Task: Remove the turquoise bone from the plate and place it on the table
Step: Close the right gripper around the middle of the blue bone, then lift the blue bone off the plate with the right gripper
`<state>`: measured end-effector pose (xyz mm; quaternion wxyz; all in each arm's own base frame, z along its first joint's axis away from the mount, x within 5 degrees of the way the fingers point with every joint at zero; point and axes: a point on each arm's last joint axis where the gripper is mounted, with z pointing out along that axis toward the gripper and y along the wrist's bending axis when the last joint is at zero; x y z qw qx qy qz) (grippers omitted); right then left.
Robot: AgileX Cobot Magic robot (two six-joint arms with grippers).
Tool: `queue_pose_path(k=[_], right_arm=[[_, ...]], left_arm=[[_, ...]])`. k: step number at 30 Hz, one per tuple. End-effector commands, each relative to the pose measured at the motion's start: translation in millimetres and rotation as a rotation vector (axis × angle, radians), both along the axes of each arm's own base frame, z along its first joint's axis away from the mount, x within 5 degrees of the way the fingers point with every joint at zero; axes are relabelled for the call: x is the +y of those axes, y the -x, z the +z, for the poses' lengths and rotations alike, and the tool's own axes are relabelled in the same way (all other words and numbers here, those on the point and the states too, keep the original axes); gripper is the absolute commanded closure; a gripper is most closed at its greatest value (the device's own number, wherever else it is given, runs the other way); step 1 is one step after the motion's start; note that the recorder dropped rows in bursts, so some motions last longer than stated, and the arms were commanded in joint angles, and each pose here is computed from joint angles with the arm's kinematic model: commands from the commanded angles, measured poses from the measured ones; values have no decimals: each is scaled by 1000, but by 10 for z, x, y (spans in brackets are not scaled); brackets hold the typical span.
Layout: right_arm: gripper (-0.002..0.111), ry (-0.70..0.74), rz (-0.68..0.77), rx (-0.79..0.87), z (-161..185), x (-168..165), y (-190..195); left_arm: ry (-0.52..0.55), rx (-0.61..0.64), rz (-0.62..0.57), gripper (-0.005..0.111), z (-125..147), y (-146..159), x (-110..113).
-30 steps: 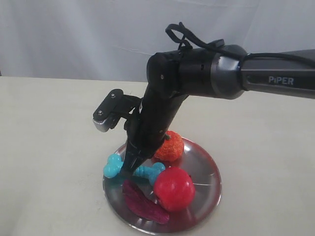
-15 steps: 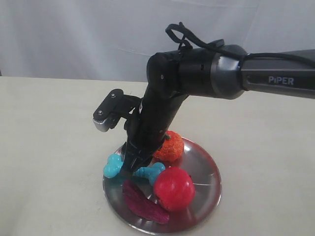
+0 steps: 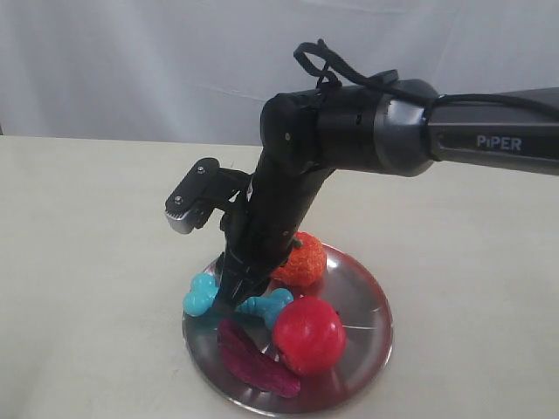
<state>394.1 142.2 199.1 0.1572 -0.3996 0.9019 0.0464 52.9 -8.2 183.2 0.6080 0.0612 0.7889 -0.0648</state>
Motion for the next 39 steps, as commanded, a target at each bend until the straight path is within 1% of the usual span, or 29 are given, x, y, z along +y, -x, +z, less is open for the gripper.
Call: queue_pose_path(k=[1, 6, 16, 28, 37, 39], right_arm=[[63, 8, 2, 0, -20, -3, -16], [63, 15, 3, -2, -82, -2, -41], [63, 31, -2, -13, -416, 20, -159], [63, 50, 3, 12, -678, 25, -201], [63, 50, -1, 13, -734, 27, -209], [66, 50, -1, 13, -734, 27, -209]], left_arm=[[1, 1, -2, 107, -10, 0, -1], [1, 1, -2, 107, -10, 0, -1], [1, 1, -2, 107, -10, 0, -1], [1, 1, -2, 107, -10, 0, -1], [1, 1, -2, 107, -10, 0, -1], [1, 1, -2, 107, -10, 0, -1]])
